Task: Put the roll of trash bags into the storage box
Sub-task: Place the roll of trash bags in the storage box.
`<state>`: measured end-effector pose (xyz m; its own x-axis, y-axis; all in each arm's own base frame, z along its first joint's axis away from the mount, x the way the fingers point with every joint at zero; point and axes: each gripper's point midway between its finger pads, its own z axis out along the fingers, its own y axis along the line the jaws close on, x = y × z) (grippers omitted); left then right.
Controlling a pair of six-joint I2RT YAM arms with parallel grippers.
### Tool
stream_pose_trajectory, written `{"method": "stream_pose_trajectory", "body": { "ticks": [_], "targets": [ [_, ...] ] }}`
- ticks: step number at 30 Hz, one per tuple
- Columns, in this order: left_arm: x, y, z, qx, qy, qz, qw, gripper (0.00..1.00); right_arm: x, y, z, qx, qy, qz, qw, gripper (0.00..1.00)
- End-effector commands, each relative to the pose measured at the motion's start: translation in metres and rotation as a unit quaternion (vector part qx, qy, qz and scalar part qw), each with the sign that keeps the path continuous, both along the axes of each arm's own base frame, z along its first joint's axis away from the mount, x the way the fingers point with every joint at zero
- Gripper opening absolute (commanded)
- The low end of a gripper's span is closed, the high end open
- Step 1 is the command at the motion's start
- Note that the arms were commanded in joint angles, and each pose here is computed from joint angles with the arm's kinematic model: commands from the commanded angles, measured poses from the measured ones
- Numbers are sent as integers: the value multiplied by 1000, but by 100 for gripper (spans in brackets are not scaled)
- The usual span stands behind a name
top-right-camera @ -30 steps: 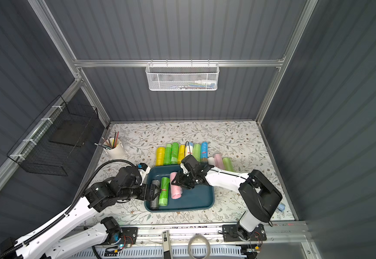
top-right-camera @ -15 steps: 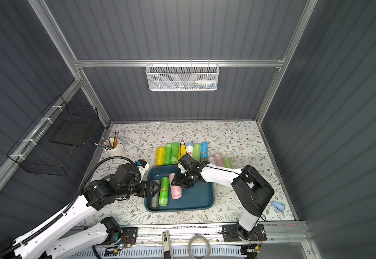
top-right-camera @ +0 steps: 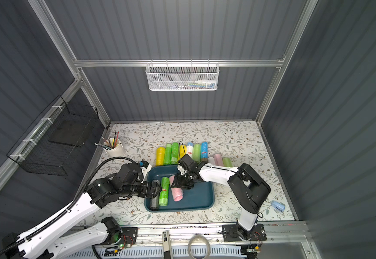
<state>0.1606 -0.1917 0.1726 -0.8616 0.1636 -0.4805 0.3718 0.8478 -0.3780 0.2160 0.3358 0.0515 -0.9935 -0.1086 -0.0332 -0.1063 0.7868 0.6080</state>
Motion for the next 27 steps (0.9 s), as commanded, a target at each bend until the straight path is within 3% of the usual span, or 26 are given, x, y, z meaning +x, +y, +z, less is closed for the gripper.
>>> {"method": "stream_pose_trajectory", "body": {
  "ticks": [1,27],
  "targets": [
    [-6,8,0,5,5,6,1000,100,2,5,7,14,-2,25,1000,46],
    [-2,3,-13,14,17,8,1000,100,-2,18,25,66,-25,48,996,65]
  ]
}}
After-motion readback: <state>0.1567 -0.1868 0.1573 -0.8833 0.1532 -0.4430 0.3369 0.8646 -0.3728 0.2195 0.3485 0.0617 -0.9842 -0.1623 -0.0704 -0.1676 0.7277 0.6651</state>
